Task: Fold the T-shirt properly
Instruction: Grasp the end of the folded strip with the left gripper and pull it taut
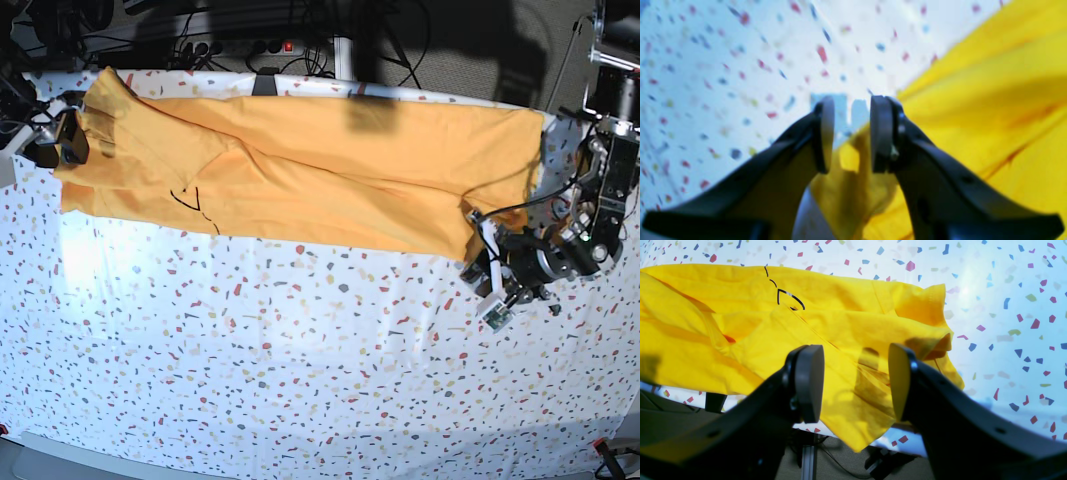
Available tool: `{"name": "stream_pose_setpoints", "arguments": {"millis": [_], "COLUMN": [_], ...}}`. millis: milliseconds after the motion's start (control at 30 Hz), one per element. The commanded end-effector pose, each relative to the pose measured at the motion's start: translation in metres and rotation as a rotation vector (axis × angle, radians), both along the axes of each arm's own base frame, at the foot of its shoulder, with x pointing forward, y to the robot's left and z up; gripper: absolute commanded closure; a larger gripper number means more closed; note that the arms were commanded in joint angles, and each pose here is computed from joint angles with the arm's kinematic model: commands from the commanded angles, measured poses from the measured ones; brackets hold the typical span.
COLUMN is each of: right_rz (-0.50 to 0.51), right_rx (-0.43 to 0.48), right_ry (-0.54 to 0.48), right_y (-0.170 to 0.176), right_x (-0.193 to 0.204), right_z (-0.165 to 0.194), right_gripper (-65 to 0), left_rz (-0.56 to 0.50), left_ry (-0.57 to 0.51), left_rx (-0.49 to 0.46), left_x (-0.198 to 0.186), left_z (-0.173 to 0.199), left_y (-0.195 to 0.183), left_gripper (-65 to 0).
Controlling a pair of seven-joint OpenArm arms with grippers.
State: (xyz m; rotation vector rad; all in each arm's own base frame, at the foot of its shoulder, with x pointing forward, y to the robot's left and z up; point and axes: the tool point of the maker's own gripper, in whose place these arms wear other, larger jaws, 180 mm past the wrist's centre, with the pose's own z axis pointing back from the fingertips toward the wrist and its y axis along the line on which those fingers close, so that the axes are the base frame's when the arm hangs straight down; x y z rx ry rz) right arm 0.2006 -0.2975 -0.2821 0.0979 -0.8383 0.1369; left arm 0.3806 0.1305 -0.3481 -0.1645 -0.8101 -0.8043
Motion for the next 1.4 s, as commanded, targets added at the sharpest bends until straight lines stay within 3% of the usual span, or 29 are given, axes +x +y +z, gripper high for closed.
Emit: {"name": "stream_pose_setpoints", "arguments": {"millis": [0, 67, 200, 300, 400, 533, 633, 700, 833, 967, 1200, 1367], "right_rz": [0.017, 0.017, 0.017, 0.017, 0.017, 0.017, 0.017, 0.017, 0.017, 0.017, 0.017, 0.017], "right_rx": [-0.016, -0.016, -0.016, -0.016, -0.016, -0.015, -0.016, -0.016, -0.016, -0.015, -0.016, -0.019], "right_ry": [-0.037, -0.037, -0.037, -0.037, -0.037, -0.037, -0.037, -0.038, -0.038, -0.038, -0.034, -0.020], "right_y": [-0.001, -0.001, -0.001, -0.001, -0.001, -0.001, -0.001, -0.001, -0.001, -0.001, -0.001, -0.001], "right_x": [0.005, 0.005, 0.005, 0.005, 0.005, 0.005, 0.005, 0.005, 0.005, 0.005, 0.005, 0.003], "right_z": [0.011, 0.011, 0.011, 0.011, 0.011, 0.011, 0.011, 0.011, 0.011, 0.011, 0.011, 0.009], "right_gripper": [-31.2, -31.2, -31.2, -31.2, -31.2, -31.2, -31.2, -31.2, -31.2, -31.2, -31.2, -31.2], "left_rz": [-0.003, -0.016, -0.087, -0.125, -0.030, 0.040, 0.042, -0.027, -0.155, -0.144, -0.099, -0.100], "left_ry": [-0.048, -0.027, 0.048, -0.013, -0.091, -0.113, -0.106, -0.049, 0.076, 0.144, 0.210, 0.254], "left_rx": [-0.030, -0.040, 0.064, 0.127, 0.090, 0.046, 0.107, 0.208, 0.227, 0.278, 0.286, 0.224], "left_x": [0.011, 0.007, -0.012, -0.008, 0.014, 0.036, 0.042, 0.033, 0.006, -0.002, -0.006, -0.013], "left_z": [0.020, 0.017, -0.008, -0.009, 0.009, 0.034, 0.041, 0.031, 0.012, -0.008, -0.026, -0.026], "left_y": [-0.001, -0.005, -0.008, -0.011, -0.008, -0.006, 0.002, 0.009, 0.014, 0.035, 0.052, 0.044], "left_gripper": [-17.9, -17.9, -17.9, -17.9, -17.9, -17.9, -17.9, -17.9, -17.9, -20.1, -23.7, -23.7]}}
